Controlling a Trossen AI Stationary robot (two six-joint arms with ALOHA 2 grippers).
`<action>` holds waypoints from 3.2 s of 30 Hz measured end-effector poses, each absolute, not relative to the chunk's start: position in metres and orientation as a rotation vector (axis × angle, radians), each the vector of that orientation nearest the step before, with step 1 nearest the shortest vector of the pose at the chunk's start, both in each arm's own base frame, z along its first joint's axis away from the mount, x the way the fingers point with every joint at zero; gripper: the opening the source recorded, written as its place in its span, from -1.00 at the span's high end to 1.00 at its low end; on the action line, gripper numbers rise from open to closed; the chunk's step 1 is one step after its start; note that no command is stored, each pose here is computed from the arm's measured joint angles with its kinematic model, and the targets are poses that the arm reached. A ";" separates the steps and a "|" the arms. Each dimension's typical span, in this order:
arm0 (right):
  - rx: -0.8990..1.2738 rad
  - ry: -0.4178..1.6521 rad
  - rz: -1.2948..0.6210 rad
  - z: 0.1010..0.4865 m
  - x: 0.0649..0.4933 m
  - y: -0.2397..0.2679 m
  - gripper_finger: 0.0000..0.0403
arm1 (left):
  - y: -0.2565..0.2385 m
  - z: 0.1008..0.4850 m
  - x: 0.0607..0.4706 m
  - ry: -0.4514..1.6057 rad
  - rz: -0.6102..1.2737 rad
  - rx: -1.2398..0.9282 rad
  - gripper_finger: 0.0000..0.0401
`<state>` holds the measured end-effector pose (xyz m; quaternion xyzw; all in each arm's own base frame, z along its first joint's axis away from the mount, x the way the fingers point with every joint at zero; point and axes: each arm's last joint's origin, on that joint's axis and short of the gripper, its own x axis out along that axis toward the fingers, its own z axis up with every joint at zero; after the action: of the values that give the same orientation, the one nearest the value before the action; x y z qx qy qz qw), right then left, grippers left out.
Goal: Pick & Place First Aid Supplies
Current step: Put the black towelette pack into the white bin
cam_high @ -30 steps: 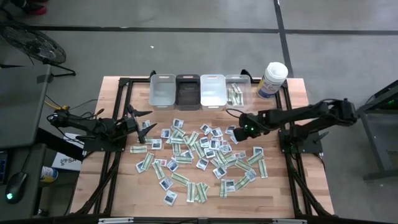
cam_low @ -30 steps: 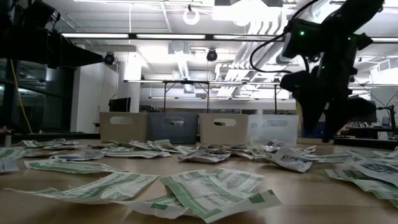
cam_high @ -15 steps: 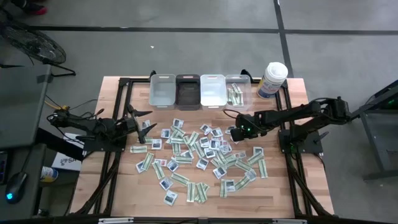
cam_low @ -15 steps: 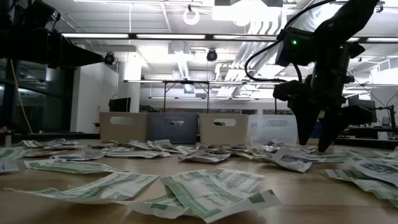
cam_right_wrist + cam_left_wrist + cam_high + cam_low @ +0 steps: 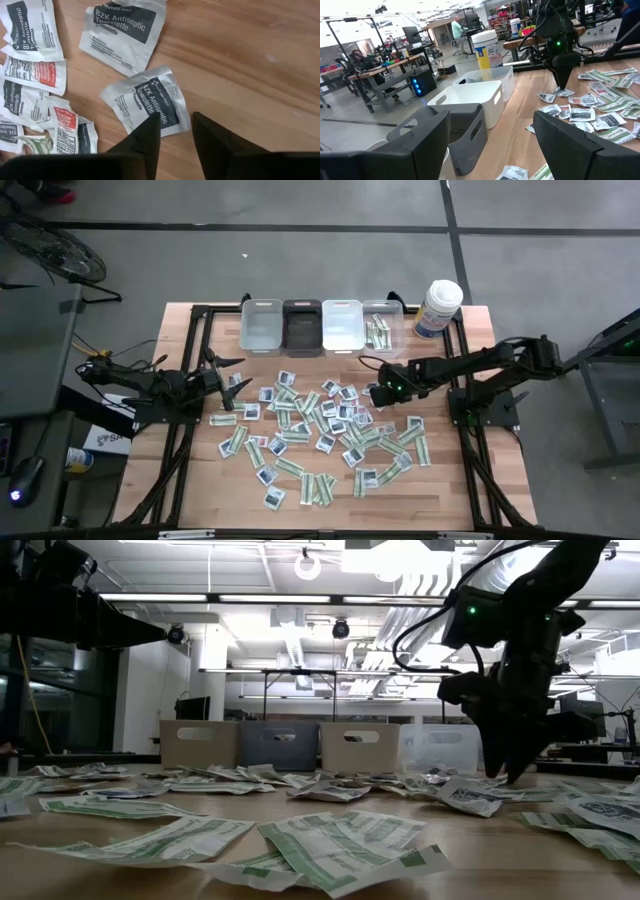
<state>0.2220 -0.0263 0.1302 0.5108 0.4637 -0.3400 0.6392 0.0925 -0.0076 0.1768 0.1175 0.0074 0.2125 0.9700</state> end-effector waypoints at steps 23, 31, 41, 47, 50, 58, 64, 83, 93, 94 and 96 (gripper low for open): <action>1.135 1.061 -0.760 0.130 0.222 -0.026 0.99 | -0.008 0.177 0.092 0.015 0.429 0.237 -0.40; 1.140 0.996 -0.694 0.154 0.224 -0.026 1.00 | -0.008 0.177 0.092 0.015 0.429 0.237 -0.40; 1.047 0.891 -0.648 0.215 0.239 -0.041 1.00 | -0.008 0.177 0.092 0.015 0.429 0.237 -0.40; 1.014 0.823 -0.647 0.234 0.244 -0.056 1.00 | -0.008 0.177 0.092 0.015 0.429 0.237 -0.40; 1.014 0.792 -0.660 0.239 0.247 -0.063 1.00 | -0.008 0.177 0.092 0.015 0.429 0.237 -0.40; 1.020 0.669 -0.732 0.243 0.262 -0.084 1.00 | -0.008 0.177 0.092 0.015 0.429 0.237 -0.40; 1.064 0.567 -0.809 0.239 0.273 -0.110 1.00 | -0.008 0.177 0.092 0.015 0.429 0.237 -0.40; 1.140 0.571 -0.833 0.213 0.308 -0.169 0.94 | -0.008 0.177 0.092 0.015 0.429 0.237 -0.40; 1.132 0.580 -0.827 0.212 0.308 -0.169 0.63 | -0.008 0.177 0.092 0.015 0.429 0.238 -0.40; 1.127 0.584 -0.820 0.212 0.308 -0.169 0.60 | -0.008 0.177 0.092 0.015 0.429 0.237 -0.40; 1.123 0.594 -0.811 0.212 0.308 -0.168 0.54 | -0.008 0.177 0.092 0.015 0.429 0.237 -0.40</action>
<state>0.3077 -0.1681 0.2120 0.5097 0.2699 -0.3682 0.7292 0.0925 -0.0076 0.1767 0.1175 0.0076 0.2126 0.9700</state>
